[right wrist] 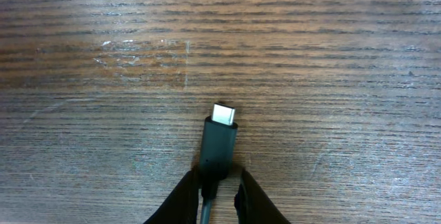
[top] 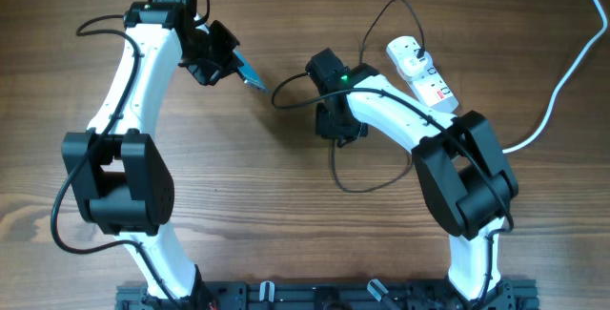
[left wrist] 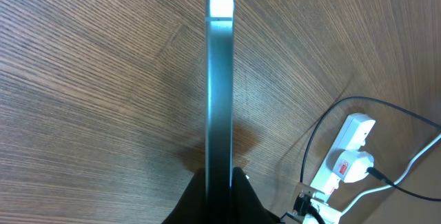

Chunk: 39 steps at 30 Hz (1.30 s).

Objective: Plug charger to phone and switch on socket
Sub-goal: 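Lift the cable plug up to the phone's bottom port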

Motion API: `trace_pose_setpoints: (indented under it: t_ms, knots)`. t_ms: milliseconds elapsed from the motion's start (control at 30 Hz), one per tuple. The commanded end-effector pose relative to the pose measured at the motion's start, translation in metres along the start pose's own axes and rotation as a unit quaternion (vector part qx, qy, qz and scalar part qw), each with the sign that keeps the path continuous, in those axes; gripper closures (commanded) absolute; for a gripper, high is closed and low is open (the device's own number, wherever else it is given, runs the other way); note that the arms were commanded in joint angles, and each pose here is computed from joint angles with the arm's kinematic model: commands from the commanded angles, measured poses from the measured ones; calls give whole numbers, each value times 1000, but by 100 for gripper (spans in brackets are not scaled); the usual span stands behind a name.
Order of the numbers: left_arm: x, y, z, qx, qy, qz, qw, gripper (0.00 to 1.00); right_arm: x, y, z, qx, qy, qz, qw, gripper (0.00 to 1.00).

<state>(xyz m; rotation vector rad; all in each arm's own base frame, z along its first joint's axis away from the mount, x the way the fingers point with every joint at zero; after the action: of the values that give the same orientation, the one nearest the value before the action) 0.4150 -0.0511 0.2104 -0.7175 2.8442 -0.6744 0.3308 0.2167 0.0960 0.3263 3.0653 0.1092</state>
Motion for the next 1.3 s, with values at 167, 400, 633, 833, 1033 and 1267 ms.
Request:
trace_pose_setpoints:
  t_ms: [167, 400, 633, 833, 1033, 1267]
  knots:
    - [0, -8, -19, 17, -24, 13, 999, 96, 4, -1, 19, 7, 26, 2, 1000, 94]
    - [-1, -32, -23, 148, -1, 101, 984, 96, -6, 11, -25, -17, 8, -41, 999, 96]
    - [5, -79, -50, 418, 36, 281, 863, 96, 38, 9, -228, -285, -67, -220, 930, 96]
    - [22, -106, -54, 477, 68, 322, 815, 96, 52, 3, -247, -302, -78, -205, 928, 96]
    - [13, -110, -52, 450, 28, 306, 839, 96, 50, 13, -242, -234, -141, -81, 959, 96]
    - [8, -118, -61, 465, 8, 313, 828, 96, 32, 24, -229, -228, -169, -23, 959, 96]
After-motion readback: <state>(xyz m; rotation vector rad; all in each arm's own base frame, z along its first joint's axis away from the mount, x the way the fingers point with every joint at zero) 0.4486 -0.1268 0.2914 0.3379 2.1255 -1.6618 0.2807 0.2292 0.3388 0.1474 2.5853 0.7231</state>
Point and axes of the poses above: each gripper's point midway between its finger pads, its own z axis out along the fingers, its own y axis along the line the jaws close on, x = y × z, the point moved 10 cm from there along -z, back along the fingers, and after that the axes turned 11 degrees about z, right-handed, at the moved point
